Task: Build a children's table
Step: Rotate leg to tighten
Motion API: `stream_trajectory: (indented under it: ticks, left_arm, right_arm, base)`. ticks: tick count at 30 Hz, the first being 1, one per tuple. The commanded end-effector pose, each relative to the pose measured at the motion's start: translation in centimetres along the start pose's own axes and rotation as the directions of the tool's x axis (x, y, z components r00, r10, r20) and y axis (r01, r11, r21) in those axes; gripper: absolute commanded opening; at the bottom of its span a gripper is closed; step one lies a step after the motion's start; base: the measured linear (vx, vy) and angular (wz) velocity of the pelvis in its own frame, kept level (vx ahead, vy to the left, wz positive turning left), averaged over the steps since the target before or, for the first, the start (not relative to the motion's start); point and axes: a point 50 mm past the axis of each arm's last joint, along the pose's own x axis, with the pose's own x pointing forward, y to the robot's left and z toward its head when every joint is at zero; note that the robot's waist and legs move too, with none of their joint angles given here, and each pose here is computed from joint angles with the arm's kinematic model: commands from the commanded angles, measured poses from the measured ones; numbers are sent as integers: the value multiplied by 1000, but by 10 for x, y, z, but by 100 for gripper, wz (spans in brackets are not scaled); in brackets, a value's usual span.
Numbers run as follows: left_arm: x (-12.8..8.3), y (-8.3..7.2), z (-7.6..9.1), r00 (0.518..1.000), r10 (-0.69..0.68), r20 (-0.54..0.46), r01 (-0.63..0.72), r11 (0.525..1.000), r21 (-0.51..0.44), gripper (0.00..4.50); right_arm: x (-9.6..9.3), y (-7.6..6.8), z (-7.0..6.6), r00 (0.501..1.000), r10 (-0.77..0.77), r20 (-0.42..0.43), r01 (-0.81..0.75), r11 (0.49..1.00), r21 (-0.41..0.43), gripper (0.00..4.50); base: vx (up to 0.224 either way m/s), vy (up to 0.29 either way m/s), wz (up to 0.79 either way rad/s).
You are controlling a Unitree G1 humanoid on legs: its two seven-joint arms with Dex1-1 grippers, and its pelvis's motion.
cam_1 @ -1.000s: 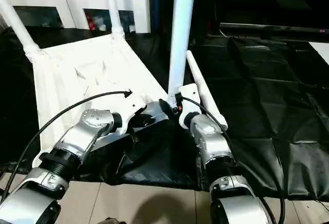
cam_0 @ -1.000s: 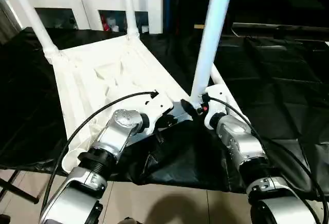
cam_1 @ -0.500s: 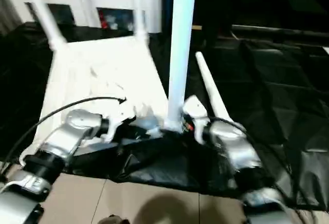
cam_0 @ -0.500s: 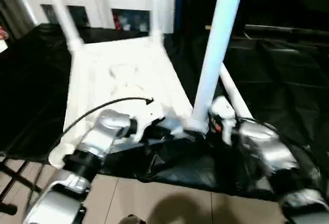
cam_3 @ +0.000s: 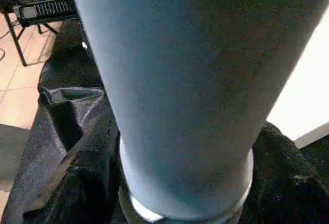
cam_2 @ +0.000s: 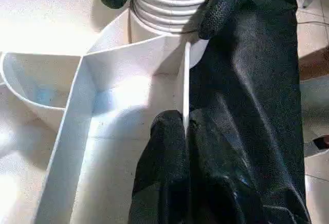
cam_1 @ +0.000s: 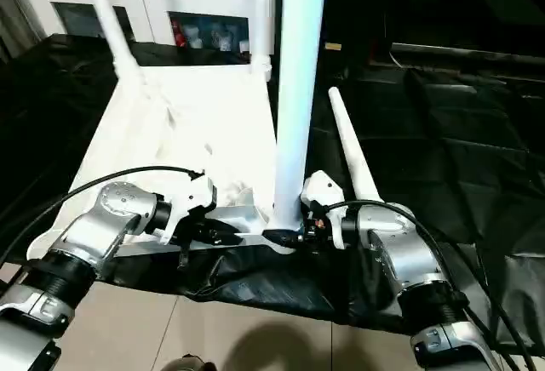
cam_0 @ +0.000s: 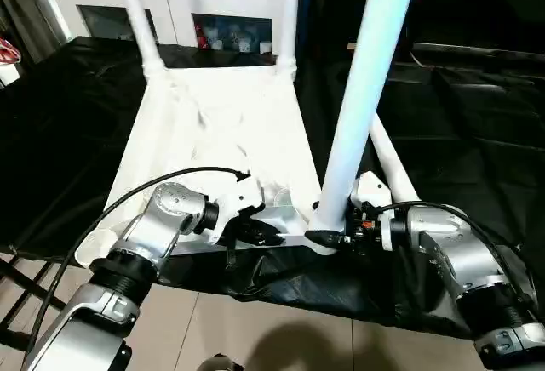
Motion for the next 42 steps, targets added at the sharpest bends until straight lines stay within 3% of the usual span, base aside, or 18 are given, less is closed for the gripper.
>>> stream_trajectory:
  ticks: [1,4,6,7,9,12,13,15,17,18,20,22,23,26,31,32,37,42]
  left_arm:
    - [11,4,20,993,75,93,-78,996,32,0]
    - [15,10,25,981,155,121,-157,988,5,0]
    - [19,13,28,969,221,113,-221,975,-17,0]
    - [19,13,28,969,221,113,-221,975,-17,0]
    - [23,17,33,947,303,110,-300,953,-42,0]
    - [26,18,36,933,342,113,-338,940,-55,0]
    - [30,19,40,916,384,114,-378,923,-65,0]
    - [32,17,42,911,394,118,-390,919,-63,0]
    - [33,16,42,913,390,120,-386,921,-57,0]
    - [34,15,42,916,383,123,-379,924,-54,0]
    - [34,13,39,920,373,120,-371,928,-42,0]
    - [32,12,37,925,361,118,-359,932,-36,0]
    - [32,12,36,929,349,123,-348,937,-29,0]
    - [29,9,34,941,313,128,-312,950,-22,0]
    - [22,6,28,965,234,118,-236,972,1,0]
    - [18,7,24,973,206,103,-207,978,4,0]
    - [9,6,17,987,149,65,-151,988,16,0]
    - [3,7,14,993,111,48,-112,994,17,0]
  right_arm:
    - [26,16,0,997,70,33,-71,997,22,274]
    - [36,8,-1,997,-68,48,64,995,77,273]
    - [46,-3,-2,970,-239,42,231,963,136,272]
    - [46,-3,-2,970,-239,42,231,963,136,272]
    - [60,-16,-1,904,-427,27,408,880,244,272]
    - [69,-21,1,863,-504,16,477,826,301,272]
    - [78,-23,5,831,-556,11,527,794,302,272]
    - [84,-22,10,826,-563,24,537,801,265,272]
    - [86,-21,11,834,-551,31,526,811,257,272]
    - [87,-20,12,843,-536,40,510,821,258,328]
    - [89,-17,14,872,-485,75,446,847,289,344]
    - [86,-17,15,885,-458,85,426,869,251,351]
    - [84,-18,15,891,-446,87,419,880,221,377]
    - [78,-18,14,906,-411,95,393,904,168,377]
    - [62,-11,12,959,-253,126,244,966,79,377]
    - [52,-7,10,977,-172,123,169,985,35,377]
    - [36,2,5,995,-24,95,26,999,-19,377]
    - [26,10,4,993,82,79,-79,996,-44,334]
  base:
    - [0,0,0]
    - [0,0,0]
    - [0,0,0]
    - [0,0,0]
    - [0,0,0]
    - [0,0,0]
    - [0,0,0]
    - [0,0,0]
    - [0,0,0]
    - [0,0,0]
    - [0,0,0]
    - [0,0,0]
    - [0,0,0]
    - [0,0,0]
    - [0,0,0]
    - [0,0,0]
    - [0,0,0]
    - [0,0,0]
